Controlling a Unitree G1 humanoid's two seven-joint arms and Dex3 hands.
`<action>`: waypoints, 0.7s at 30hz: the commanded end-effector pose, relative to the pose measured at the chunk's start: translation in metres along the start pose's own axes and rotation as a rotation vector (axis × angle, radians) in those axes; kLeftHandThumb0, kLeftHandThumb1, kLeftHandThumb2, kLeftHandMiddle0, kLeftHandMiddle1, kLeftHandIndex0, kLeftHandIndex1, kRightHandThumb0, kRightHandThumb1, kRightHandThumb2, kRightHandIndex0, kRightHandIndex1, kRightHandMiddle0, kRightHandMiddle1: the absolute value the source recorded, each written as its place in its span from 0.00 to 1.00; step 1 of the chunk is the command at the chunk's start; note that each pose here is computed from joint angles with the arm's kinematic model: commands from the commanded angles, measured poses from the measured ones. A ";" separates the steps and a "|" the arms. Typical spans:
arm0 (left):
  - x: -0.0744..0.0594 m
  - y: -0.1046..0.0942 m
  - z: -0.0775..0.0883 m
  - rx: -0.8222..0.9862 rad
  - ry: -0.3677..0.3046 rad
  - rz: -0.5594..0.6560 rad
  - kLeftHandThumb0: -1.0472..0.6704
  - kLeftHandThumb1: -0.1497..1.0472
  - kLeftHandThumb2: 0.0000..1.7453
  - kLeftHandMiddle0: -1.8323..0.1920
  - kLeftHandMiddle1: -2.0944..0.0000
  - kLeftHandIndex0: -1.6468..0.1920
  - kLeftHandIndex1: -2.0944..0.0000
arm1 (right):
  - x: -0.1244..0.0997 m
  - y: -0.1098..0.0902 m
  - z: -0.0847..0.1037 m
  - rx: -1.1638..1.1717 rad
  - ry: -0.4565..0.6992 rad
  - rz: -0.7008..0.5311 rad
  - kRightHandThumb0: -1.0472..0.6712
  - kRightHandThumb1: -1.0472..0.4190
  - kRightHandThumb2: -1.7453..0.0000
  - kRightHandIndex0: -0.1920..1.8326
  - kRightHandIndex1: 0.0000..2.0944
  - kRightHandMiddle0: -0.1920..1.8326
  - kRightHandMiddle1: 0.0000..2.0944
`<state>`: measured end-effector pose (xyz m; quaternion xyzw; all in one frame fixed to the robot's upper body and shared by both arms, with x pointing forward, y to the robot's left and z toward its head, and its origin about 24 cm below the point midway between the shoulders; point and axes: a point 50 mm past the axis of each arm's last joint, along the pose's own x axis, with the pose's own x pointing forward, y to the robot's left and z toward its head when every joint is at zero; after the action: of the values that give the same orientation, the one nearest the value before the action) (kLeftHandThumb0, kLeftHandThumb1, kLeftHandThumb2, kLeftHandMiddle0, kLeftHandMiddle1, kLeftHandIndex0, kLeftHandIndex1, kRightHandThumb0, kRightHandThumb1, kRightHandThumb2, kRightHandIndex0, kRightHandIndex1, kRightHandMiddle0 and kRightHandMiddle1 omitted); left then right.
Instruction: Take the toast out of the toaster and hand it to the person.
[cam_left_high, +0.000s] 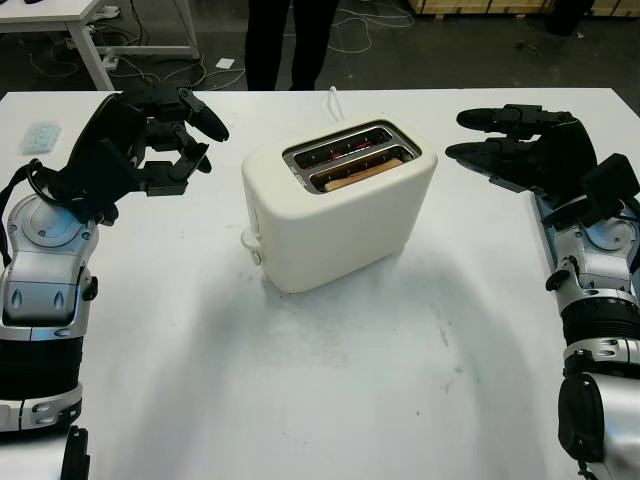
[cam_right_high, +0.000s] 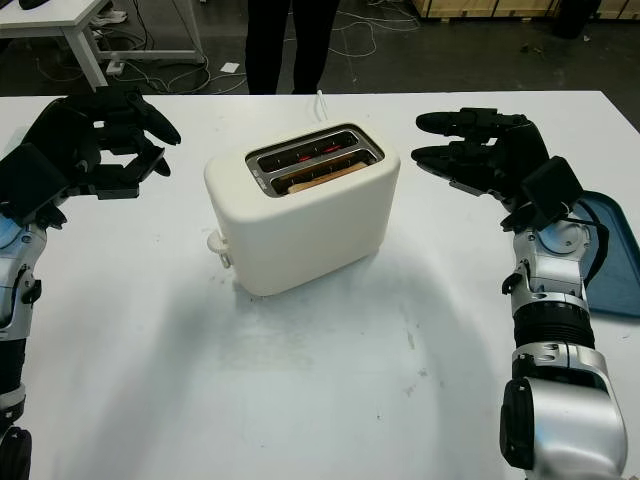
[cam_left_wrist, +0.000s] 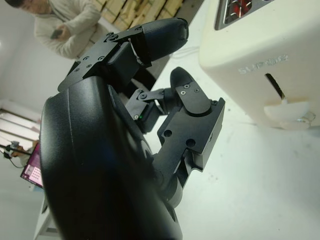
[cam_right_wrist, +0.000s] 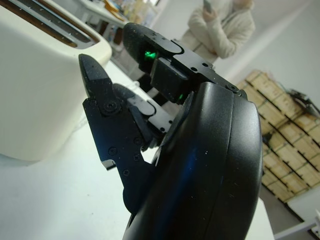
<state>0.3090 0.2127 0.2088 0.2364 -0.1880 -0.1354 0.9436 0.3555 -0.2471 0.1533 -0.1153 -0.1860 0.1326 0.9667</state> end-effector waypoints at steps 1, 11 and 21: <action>-0.001 0.001 0.001 0.008 0.011 0.006 0.56 0.71 0.56 0.52 0.41 0.53 0.47 | 0.000 0.001 0.002 -0.006 -0.016 -0.003 0.46 0.19 1.00 0.67 0.00 0.61 0.00; 0.001 0.001 -0.002 0.025 -0.026 -0.007 0.61 0.65 0.57 0.50 0.40 0.53 0.47 | 0.001 0.001 0.001 0.009 -0.022 0.001 0.47 0.19 1.00 0.67 0.00 0.62 0.00; 0.005 0.003 -0.005 -0.067 -0.028 -0.024 0.78 0.43 0.54 0.54 0.32 0.58 0.40 | 0.002 0.002 0.001 0.020 -0.031 0.009 0.47 0.19 1.00 0.67 0.00 0.62 0.00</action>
<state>0.3147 0.2158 0.2009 0.2068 -0.1868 -0.1532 0.9481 0.3558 -0.2453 0.1491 -0.1065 -0.1817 0.1404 0.9674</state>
